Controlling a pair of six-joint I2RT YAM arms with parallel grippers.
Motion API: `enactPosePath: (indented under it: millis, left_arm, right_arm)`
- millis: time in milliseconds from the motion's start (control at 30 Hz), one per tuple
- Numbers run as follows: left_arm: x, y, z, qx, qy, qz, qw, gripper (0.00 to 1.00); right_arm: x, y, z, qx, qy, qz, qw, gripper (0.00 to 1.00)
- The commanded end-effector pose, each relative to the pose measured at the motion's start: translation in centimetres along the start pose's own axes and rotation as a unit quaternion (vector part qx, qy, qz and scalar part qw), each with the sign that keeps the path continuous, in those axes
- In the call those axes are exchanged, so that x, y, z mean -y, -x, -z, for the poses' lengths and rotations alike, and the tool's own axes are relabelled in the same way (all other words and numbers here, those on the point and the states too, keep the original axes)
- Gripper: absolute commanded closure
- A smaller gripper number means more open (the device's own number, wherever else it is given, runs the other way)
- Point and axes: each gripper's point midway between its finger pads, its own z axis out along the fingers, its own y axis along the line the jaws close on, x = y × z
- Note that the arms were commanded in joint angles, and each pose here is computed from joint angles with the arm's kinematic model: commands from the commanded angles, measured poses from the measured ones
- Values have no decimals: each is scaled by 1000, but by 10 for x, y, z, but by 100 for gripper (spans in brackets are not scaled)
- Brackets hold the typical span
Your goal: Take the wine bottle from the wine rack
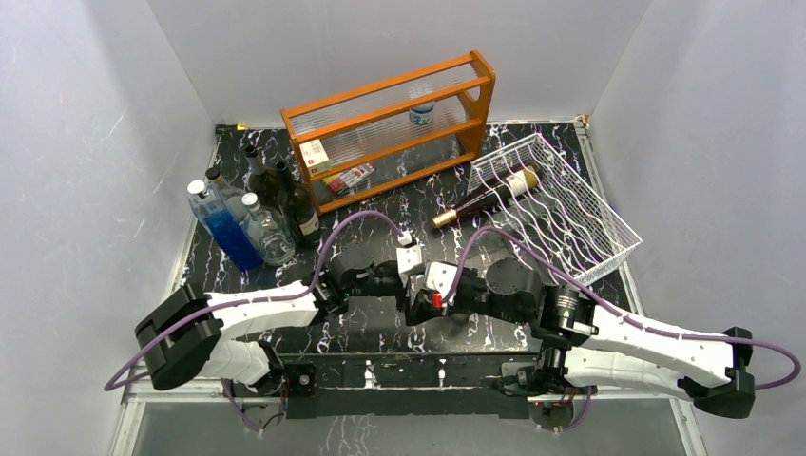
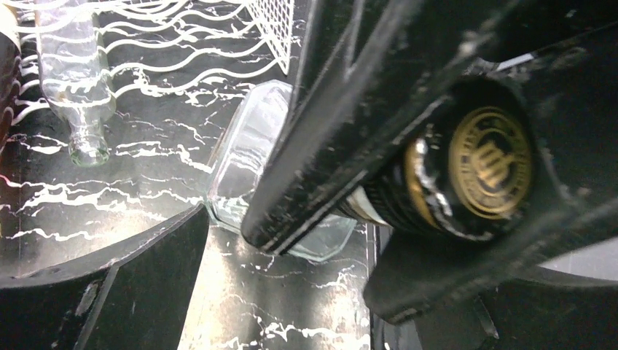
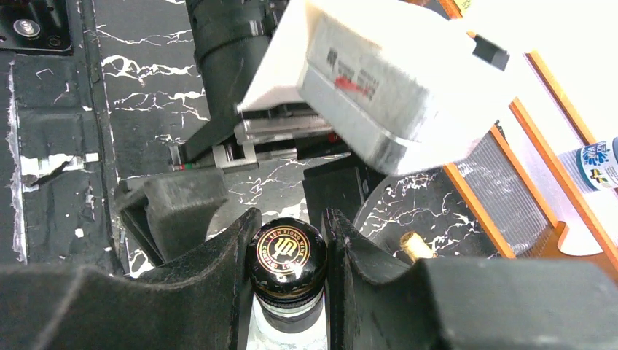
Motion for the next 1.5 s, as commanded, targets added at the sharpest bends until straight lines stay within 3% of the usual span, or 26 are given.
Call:
enactPosePath:
  millis: [0, 233, 567, 767, 867, 967, 1067, 1100, 1133, 1300, 1467]
  left_arm:
    - [4, 44, -9, 90, -4, -51, 995, 4]
    - [7, 28, 4, 90, 4, -56, 994, 2]
    - [12, 42, -21, 107, -45, -75, 990, 3]
    - [7, 39, -26, 112, -32, -80, 990, 14]
    - [3, 38, -25, 112, -18, -81, 990, 38]
    - [-4, 36, -17, 114, 13, -76, 990, 55]
    - [-6, 43, -1, 129, 45, -72, 988, 63]
    - [-7, 44, 5, 133, 56, -69, 987, 65]
    - [-9, 40, 10, 128, 67, -62, 988, 68]
    - [-23, 38, 35, 93, 142, -28, 985, 79]
    - [-44, 36, 74, 32, 253, 27, 967, 82]
  right_arm:
    - [22, 59, 15, 99, -30, -15, 995, 82]
    - [21, 65, 22, 109, -20, -6, 994, 82]
    - [15, 69, 25, 115, -2, -6, 993, 82]
    - [19, 68, 27, 114, -13, -10, 993, 82]
    - [19, 67, 28, 112, -14, -11, 993, 78]
    - [19, 63, 27, 103, -14, -14, 994, 60]
    - [19, 60, 27, 96, -17, -19, 995, 38]
    - [22, 61, 28, 98, -23, -24, 995, 15]
    - [24, 62, 28, 101, -29, -27, 994, 4]
    - [39, 75, 36, 122, -62, -35, 990, 2]
    - [59, 78, 44, 118, -112, -45, 986, 2]
